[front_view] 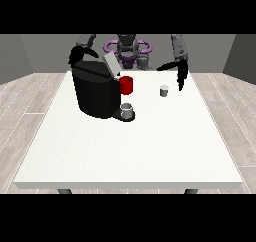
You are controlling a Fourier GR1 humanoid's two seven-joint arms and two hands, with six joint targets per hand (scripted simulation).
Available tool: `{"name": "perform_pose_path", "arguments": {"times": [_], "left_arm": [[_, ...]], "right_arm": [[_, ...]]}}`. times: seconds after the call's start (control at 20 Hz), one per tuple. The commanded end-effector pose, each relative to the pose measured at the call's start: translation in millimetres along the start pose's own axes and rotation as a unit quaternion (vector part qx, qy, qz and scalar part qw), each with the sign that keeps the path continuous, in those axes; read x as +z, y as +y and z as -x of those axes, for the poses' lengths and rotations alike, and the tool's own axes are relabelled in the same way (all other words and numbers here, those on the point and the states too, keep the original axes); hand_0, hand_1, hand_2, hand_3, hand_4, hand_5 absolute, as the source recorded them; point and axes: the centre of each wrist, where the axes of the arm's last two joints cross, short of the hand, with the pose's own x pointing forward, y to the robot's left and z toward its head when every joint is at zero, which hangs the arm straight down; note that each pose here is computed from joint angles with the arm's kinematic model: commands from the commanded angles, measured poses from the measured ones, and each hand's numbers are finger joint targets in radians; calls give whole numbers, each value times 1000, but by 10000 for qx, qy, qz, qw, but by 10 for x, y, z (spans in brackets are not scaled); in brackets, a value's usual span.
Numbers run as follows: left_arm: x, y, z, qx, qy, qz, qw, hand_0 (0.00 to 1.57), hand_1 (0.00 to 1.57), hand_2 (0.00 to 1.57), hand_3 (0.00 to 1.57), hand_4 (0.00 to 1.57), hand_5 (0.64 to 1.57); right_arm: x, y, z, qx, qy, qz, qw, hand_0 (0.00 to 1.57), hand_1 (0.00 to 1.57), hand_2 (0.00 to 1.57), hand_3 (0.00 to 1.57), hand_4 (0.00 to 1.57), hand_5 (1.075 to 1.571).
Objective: Insert the coffee pod into the coffee machine and close the lid
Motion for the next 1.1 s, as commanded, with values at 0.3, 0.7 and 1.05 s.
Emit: {"name": "perform_pose_path", "arguments": {"times": [0.3,0.7,1.05], "left_arm": [[-219,28,-4,-799,337,369,9955,0,0,113,0,0,1571],[-245,-185,299,-1022,830,330,9908,695,695,778,429,0,1571],[-113,-177,525,-1980,908,516,9746,600,600,715,469,0,1571]], "right_arm": [[-119,157,198,356,297,222,9987,0,0,0,0,428,1571],[-141,239,164,330,576,139,9977,0,0,0,0,392,1571],[-95,158,196,258,633,20,9977,0,0,0,0,453,1571]]}}
